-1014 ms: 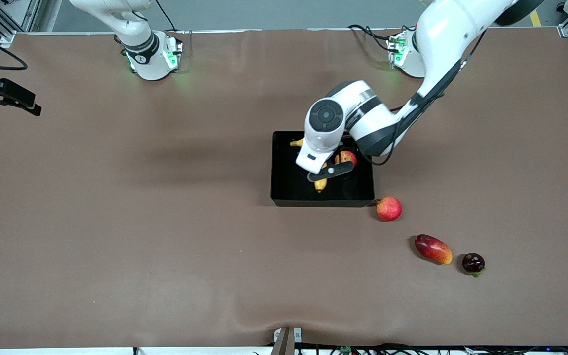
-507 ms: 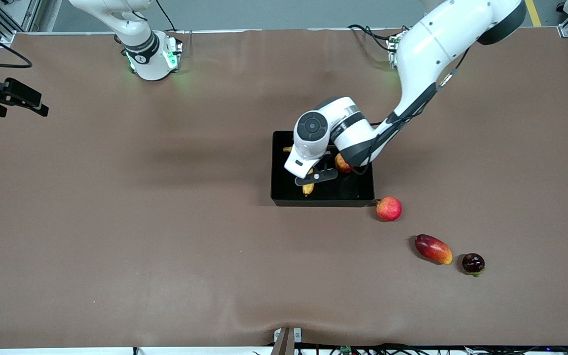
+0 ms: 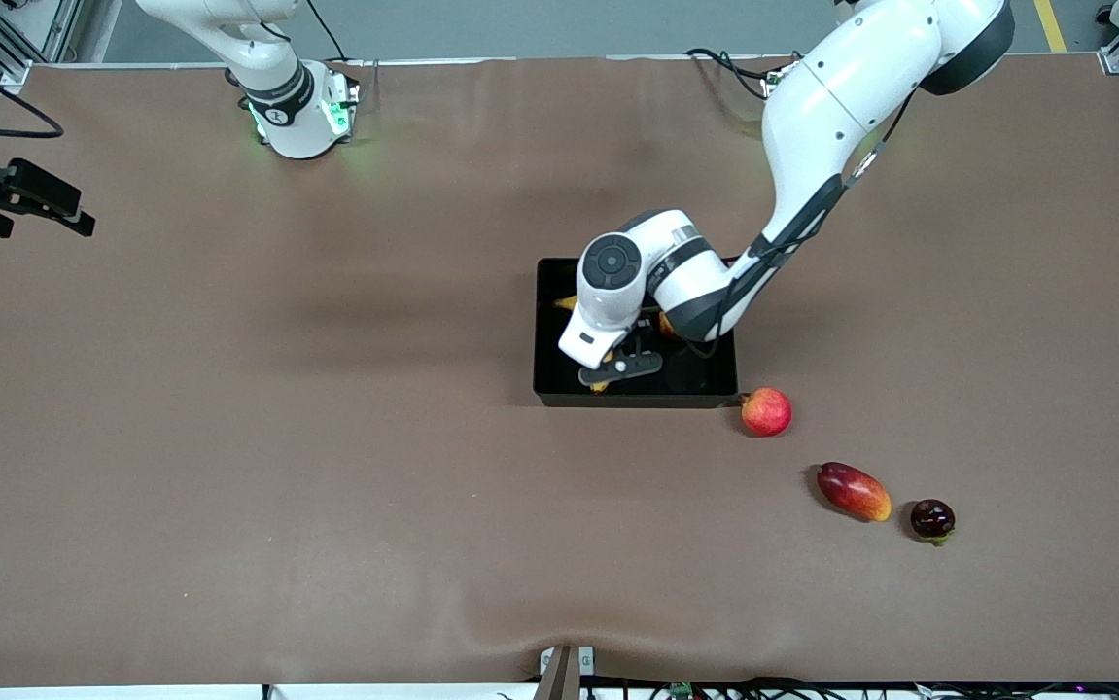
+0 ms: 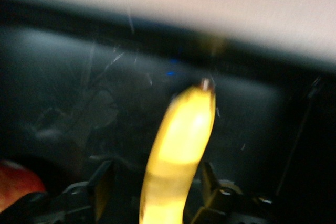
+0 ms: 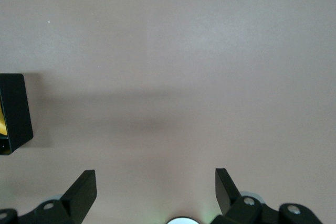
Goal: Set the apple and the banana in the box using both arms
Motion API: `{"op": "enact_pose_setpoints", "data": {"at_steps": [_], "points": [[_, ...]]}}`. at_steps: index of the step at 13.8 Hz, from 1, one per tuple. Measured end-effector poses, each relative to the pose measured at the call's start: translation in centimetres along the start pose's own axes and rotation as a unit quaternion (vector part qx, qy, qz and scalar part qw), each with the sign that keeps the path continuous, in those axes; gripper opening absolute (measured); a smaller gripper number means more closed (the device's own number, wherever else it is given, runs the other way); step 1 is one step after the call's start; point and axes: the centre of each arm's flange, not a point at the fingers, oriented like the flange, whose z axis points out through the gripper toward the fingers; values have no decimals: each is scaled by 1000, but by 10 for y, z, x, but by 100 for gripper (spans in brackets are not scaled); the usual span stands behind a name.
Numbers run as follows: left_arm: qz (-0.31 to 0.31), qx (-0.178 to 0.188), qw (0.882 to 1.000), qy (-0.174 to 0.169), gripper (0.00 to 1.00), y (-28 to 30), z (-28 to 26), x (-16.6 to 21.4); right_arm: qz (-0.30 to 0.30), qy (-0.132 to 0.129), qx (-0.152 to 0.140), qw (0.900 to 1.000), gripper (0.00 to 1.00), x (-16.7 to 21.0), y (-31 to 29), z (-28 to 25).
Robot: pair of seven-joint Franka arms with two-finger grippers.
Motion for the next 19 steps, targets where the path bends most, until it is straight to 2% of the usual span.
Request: {"op": "enact_pose_setpoints", "data": {"at_steps": [1, 2, 4, 7, 10, 13, 15, 17, 19], "points": [[-8, 5, 1000, 15, 93, -7, -28, 19, 0, -4, 0, 1000, 100, 0, 0, 2], [-15, 13, 999, 34, 100, -19, -69, 42, 0, -7, 0, 1000, 100, 0, 0, 3], [-12, 35, 997, 72, 100, -62, -161, 83, 1, -9, 0, 1000, 100, 2, 1, 5], [-6, 74, 994, 84, 100, -144, -263, 115, 4, -6, 0, 1000, 100, 3, 4, 5], [26, 103, 991, 84, 100, -196, -314, 124, 6, 1, 0, 1000, 100, 4, 6, 3], [23, 119, 989, 85, 100, -230, -344, 125, 7, 8, 1, 1000, 100, 5, 8, -1], [17, 123, 988, 91, 100, -246, -359, 125, 8, 14, 1, 1000, 100, 4, 8, -6], [37, 127, 986, 102, 100, -257, -378, 122, 9, 15, 1, 1000, 100, 4, 9, -7], [54, 119, 987, 88, 100, -273, -395, 113, 12, 16, 1, 1000, 100, 4, 11, -9]]}}
